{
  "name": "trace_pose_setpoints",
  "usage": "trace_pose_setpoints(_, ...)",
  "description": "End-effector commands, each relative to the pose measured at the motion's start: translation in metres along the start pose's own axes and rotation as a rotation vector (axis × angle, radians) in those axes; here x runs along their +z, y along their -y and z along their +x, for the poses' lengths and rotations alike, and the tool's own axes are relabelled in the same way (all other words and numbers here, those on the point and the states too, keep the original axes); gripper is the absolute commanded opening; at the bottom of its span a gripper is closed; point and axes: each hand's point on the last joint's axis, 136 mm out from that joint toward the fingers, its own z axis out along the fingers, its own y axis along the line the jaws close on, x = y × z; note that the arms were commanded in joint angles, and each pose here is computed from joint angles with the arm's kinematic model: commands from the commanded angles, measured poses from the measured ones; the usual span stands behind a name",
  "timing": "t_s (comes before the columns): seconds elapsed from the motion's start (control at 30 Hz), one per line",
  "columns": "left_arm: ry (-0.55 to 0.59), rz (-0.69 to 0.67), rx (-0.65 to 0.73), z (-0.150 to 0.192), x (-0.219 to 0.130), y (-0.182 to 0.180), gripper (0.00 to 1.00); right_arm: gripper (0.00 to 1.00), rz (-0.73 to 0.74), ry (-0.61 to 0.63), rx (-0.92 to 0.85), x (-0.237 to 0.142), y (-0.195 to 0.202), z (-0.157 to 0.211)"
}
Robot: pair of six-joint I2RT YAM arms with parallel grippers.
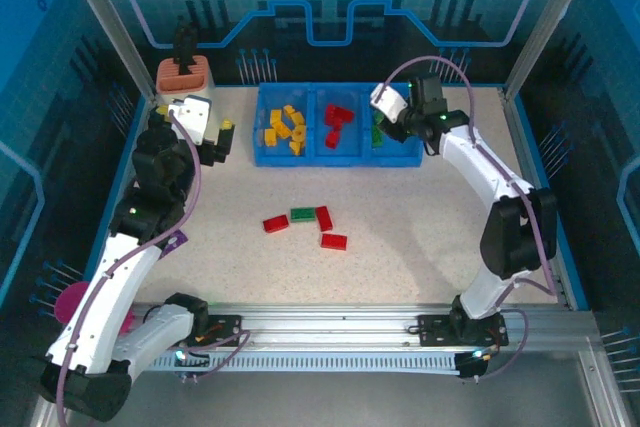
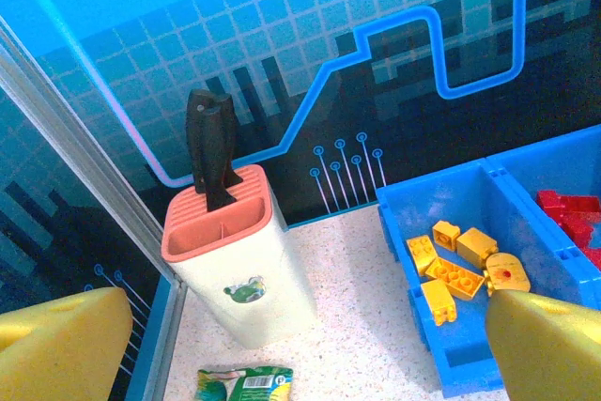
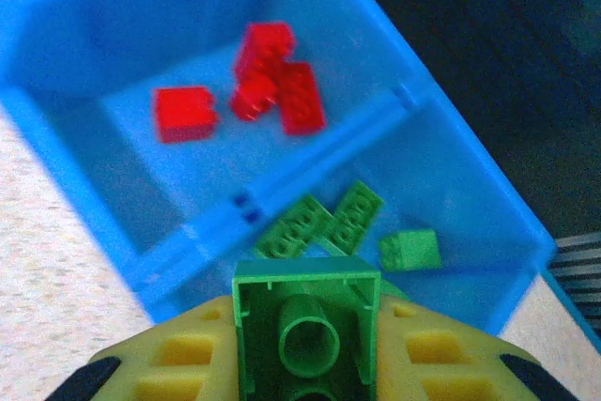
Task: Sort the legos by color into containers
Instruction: Place the lego in the container.
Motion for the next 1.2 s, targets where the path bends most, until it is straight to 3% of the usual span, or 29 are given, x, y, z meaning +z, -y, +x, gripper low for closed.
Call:
trace_pose_setpoints(0.0,0.023,-0.003,-0.015,-0.005,0.002,-0.003,0.98,0.16,0.041,-0.059,0.08,0.017,0.019,0.012)
trace_pose_setpoints(0.4,0.028,-0.006,-0.021,-0.008,0.001,-0.006,0.98,0.18,0.034,-0.167,0.159,0.097,0.036,0.038)
trace_pose_setpoints(0.6,0.03,-0.009,-0.019,-0.01,0.001,-0.007,0.98,0.22,0.045,-0.209,0.191,0.118,0.049,0.053)
trace_pose_setpoints(0.7,0.024,-0.009,-0.016,-0.008,0.002,-0.007,0.98,0.25,0.045,-0.21,0.187,0.12,0.051,0.051)
trace_pose_setpoints(1.07,0.018,-0.006,-0.018,-0.009,0.004,-0.007,0.98,0.54,0.028,-0.158,0.133,0.088,0.047,0.026)
trace_pose_setpoints(1.17,0.024,-0.013,-0.017,-0.011,0.002,-0.009,0.98,0.55,0.028,-0.149,0.101,0.074,0.045,0.017)
